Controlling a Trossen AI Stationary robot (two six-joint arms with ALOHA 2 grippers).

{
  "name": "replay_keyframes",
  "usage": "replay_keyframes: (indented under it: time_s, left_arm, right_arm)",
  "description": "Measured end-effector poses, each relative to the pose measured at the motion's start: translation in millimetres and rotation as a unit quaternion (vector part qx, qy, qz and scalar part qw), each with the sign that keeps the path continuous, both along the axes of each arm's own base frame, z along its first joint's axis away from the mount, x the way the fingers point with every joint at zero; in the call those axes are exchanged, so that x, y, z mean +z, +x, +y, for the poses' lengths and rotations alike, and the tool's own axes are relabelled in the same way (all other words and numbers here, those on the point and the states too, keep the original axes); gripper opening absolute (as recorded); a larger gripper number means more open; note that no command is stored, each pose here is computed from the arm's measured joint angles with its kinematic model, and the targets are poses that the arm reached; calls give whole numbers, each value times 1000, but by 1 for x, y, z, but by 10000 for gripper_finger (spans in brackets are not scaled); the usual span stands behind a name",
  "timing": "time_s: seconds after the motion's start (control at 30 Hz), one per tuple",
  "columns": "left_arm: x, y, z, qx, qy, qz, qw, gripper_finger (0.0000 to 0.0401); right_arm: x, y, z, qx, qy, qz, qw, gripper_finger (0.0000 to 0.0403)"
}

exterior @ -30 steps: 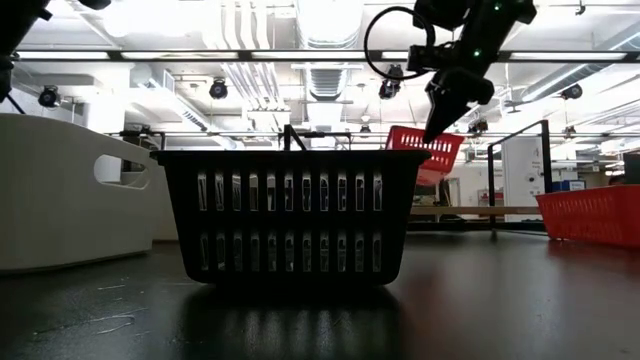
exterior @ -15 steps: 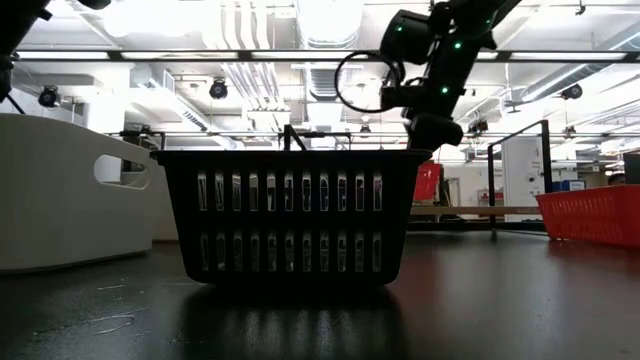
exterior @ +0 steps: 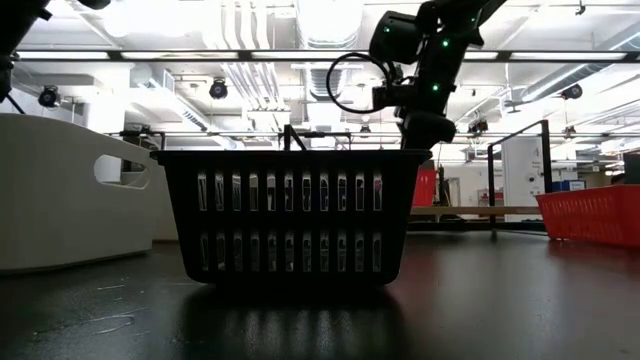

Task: Stack baskets on shelf by color
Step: Put the bottom left red bin on the shelf, then put the middle right white bin on the shelf

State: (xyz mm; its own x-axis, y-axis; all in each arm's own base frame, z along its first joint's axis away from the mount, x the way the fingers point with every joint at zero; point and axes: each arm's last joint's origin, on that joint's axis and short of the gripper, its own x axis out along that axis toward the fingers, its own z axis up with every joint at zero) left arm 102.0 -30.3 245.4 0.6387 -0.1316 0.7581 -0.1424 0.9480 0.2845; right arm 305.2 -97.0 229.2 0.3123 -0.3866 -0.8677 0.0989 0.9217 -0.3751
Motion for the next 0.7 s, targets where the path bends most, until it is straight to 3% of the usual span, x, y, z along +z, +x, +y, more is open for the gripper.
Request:
replay_keyframes:
  time_s: [0.23, 0.33, 0.53, 0.7]
  left_arm:
    - [0, 0, 0, 0, 0, 0, 1000, 0]
    - [0, 0, 0, 0, 0, 0, 1000, 0]
    - [0, 0, 0, 0, 0, 0, 1000, 0]
    - [0, 0, 0, 0, 0, -1, 1000, 0]
  right_arm:
    - [17, -4, 7, -38, 29, -8, 999, 106]
    - [26, -5, 20, -23, 63, -33, 997, 102]
    - [43, 7, 54, 75, 108, -118, 984, 92]
    - [47, 26, 74, 169, 75, -174, 967, 108]
